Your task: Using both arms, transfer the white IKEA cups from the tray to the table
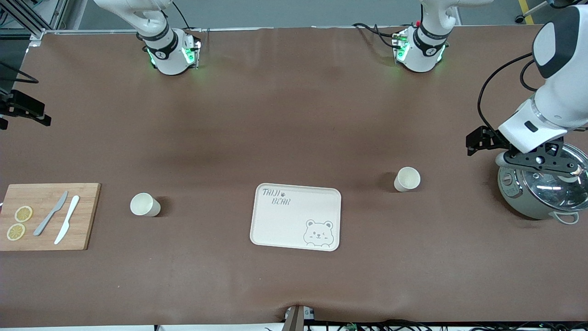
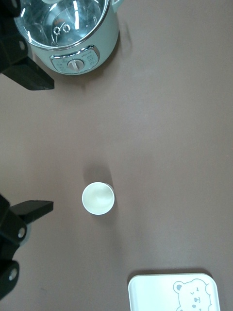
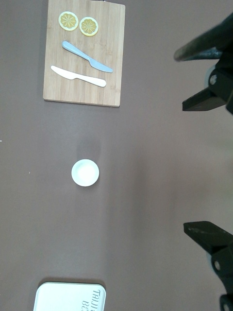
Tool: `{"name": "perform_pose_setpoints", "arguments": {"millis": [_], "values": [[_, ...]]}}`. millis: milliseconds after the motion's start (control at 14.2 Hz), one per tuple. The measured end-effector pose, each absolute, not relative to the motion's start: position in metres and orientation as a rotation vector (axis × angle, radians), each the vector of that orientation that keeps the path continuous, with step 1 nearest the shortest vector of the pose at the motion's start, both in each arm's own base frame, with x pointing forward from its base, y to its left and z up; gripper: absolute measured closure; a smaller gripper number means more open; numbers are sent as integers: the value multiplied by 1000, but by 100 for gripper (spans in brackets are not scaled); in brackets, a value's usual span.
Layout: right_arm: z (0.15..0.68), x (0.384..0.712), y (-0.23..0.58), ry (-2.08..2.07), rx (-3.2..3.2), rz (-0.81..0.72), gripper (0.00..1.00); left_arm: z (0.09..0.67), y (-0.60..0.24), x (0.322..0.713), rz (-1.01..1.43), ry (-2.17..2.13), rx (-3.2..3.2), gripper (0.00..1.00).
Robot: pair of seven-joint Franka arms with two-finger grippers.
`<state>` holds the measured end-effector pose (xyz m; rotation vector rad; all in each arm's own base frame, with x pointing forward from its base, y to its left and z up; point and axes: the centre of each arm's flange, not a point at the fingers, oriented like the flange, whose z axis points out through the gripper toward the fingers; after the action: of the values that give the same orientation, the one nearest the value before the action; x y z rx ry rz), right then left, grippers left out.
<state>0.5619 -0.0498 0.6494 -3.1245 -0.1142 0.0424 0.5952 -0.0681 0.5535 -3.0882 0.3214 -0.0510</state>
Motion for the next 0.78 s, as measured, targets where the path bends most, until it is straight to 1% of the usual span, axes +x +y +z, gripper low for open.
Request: {"name": "perform_pose_setpoints", "arguments": {"millis": [775], "values": [[646,566,-58,-89,-3129,28,0,559,-63,598,-67,296,-3120,0]]}}
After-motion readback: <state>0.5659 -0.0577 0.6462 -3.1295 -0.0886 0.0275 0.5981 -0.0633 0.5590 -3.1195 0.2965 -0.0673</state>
